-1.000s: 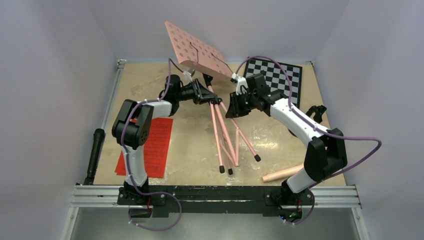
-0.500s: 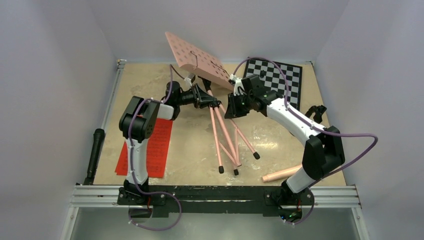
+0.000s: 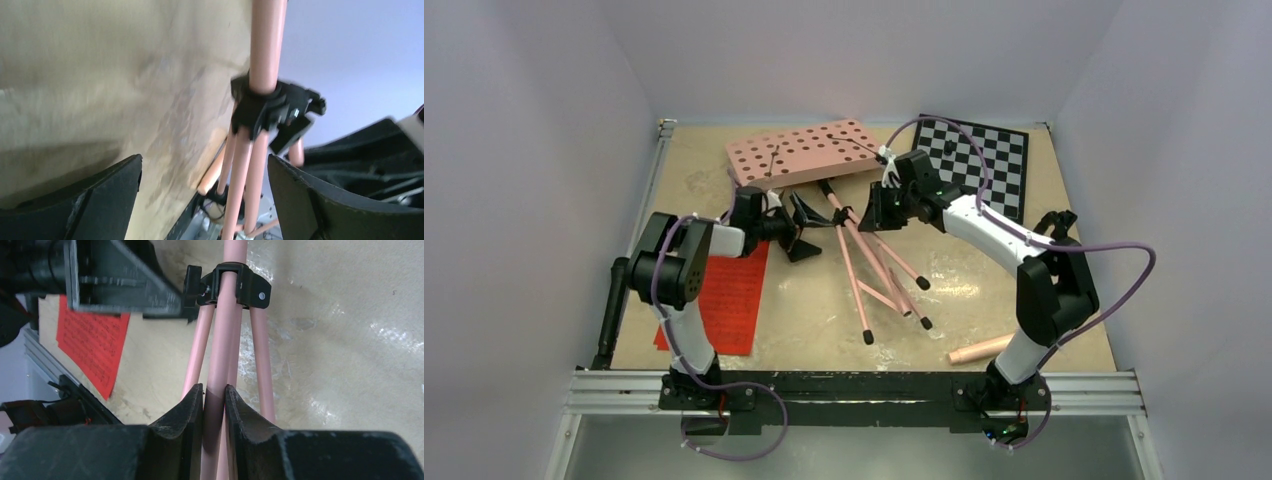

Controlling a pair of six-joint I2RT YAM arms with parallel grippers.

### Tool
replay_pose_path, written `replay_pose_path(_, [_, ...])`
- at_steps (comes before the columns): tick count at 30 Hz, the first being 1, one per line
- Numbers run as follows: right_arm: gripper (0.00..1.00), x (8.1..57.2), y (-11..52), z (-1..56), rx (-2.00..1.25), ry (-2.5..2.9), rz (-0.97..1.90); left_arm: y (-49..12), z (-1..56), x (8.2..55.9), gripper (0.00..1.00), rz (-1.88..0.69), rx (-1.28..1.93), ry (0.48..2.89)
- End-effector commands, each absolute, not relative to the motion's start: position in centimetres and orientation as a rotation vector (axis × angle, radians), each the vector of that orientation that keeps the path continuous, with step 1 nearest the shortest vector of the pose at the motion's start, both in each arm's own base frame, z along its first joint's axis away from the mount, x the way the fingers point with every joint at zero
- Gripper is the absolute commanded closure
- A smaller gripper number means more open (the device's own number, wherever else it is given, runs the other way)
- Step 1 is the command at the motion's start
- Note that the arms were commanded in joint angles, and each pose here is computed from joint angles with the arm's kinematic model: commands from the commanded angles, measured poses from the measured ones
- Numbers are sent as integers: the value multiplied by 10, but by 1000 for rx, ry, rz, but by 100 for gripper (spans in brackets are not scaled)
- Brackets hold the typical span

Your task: Pack up the instrument practice props

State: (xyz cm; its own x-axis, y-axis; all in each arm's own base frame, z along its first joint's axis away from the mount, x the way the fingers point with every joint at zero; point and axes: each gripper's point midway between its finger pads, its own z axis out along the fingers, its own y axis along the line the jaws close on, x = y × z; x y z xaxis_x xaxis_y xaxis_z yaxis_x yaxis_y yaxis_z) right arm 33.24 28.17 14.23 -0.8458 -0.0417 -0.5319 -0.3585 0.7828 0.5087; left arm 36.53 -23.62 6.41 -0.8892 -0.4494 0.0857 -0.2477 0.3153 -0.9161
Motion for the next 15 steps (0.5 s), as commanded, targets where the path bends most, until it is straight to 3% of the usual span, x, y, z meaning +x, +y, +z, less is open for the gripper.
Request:
replay_pose_path(1, [100,364,315,193,-263,2236,1055,-231,72,314,1,-1607,-405,2515])
replay_pose_path(10, [100,368,321,181,-148,2241,1132,-217,52,234,1,-1624,-398,2811])
replay_pose_path(15, [100,361,319,177,-174,2243,1200,-199,72,194,1,-1575,-91,2928])
